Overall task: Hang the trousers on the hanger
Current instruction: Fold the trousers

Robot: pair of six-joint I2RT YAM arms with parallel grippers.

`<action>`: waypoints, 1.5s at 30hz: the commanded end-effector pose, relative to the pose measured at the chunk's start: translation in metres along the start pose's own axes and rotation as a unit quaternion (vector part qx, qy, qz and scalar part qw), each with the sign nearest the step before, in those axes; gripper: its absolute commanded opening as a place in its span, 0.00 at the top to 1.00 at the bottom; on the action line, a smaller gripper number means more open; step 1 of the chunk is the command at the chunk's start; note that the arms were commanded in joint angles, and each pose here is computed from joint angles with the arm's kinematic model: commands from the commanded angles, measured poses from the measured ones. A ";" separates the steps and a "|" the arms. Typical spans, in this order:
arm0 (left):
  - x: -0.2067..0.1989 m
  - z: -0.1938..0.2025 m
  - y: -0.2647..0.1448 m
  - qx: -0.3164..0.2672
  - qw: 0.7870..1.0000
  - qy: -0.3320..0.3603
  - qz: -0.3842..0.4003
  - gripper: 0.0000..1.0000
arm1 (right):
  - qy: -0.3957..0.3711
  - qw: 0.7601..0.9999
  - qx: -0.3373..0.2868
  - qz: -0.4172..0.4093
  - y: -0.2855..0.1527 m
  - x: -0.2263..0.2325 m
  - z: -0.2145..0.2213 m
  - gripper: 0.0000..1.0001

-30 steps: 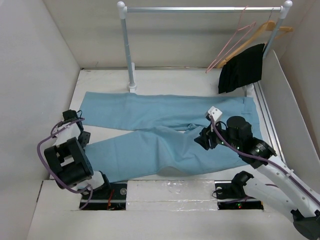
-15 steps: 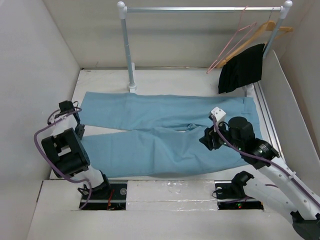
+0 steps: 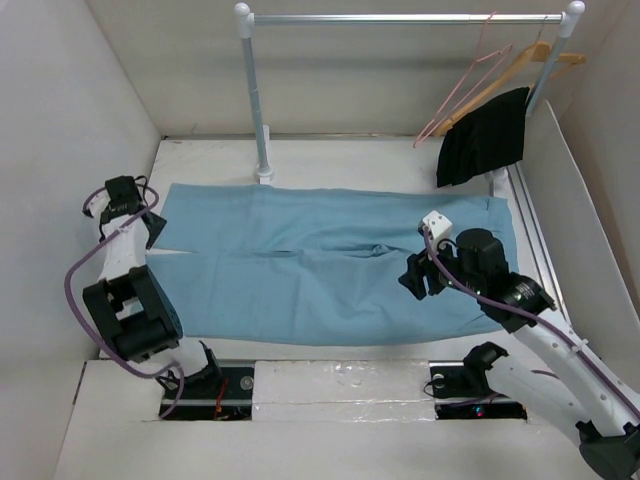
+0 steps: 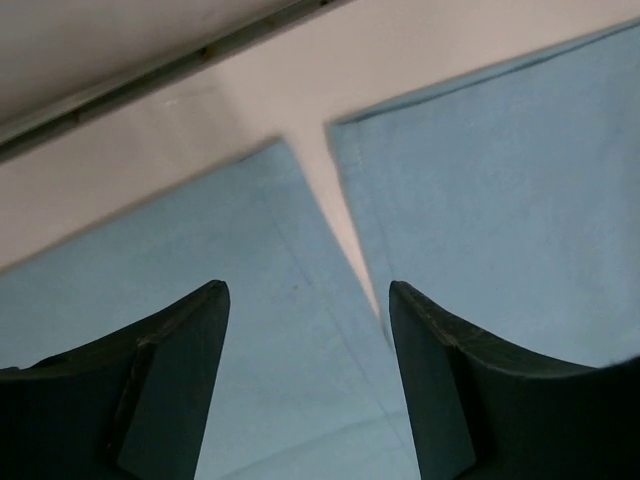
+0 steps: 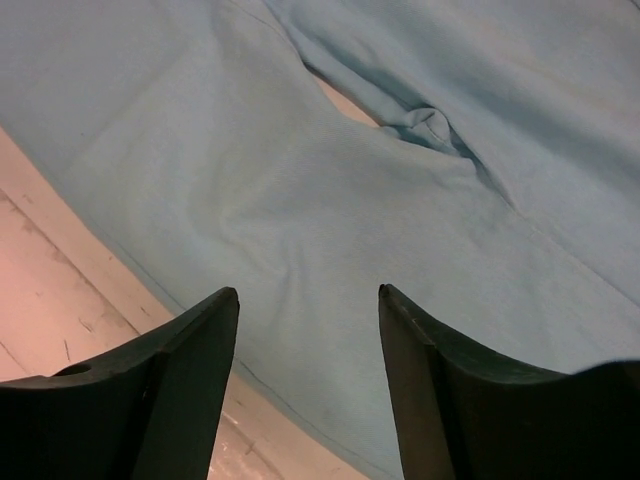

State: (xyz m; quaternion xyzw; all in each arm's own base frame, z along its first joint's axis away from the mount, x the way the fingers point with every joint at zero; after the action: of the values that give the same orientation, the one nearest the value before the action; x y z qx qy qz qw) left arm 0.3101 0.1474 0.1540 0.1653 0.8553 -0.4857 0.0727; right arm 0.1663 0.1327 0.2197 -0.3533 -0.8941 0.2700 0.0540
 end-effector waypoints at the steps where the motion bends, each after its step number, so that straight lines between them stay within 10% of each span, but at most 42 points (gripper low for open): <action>1: 0.024 -0.005 -0.034 -0.026 0.999 -0.013 0.014 0.40 | -0.022 0.999 -0.046 -0.006 -0.008 -0.001 -0.022 0.38; 8: 0.116 0.016 -0.042 -0.027 0.992 -0.110 -0.063 0.52 | -0.049 0.997 -0.050 -0.036 -0.013 0.010 -0.015 0.88; 17: 0.164 0.028 -0.022 0.113 0.958 -0.227 -0.137 0.55 | -0.049 0.997 -0.043 -0.050 -0.025 0.019 0.005 0.70; 33: 0.161 0.024 -0.027 0.085 0.948 -0.264 -0.156 0.54 | -0.068 0.997 -0.020 -0.014 -0.021 0.001 -0.007 0.46; 39: 0.103 0.015 -0.064 0.062 0.980 -0.184 -0.034 0.54 | -0.096 0.980 -0.050 -0.166 0.027 0.048 0.001 0.93; 45: 0.144 0.025 -0.062 0.021 0.974 -0.185 -0.128 0.56 | -0.180 0.964 -0.005 -0.195 0.064 0.074 -0.029 0.81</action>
State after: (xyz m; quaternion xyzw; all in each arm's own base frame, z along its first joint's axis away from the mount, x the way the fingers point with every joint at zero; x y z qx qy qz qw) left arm 0.1792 0.1275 0.1639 0.0320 0.8183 -0.5385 0.1985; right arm 0.1435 0.2015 0.1694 -0.1269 -0.9276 0.3509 0.0159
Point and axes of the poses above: each gripper's point midway between its finger pads, its own y axis out along the fingers, its own x axis along the line the jaws close on, z = x × y, the point moved 5 cm from there along -y, back along the fingers, and after that the axes turned 14 degrees about -y, right-handed, at the moved point
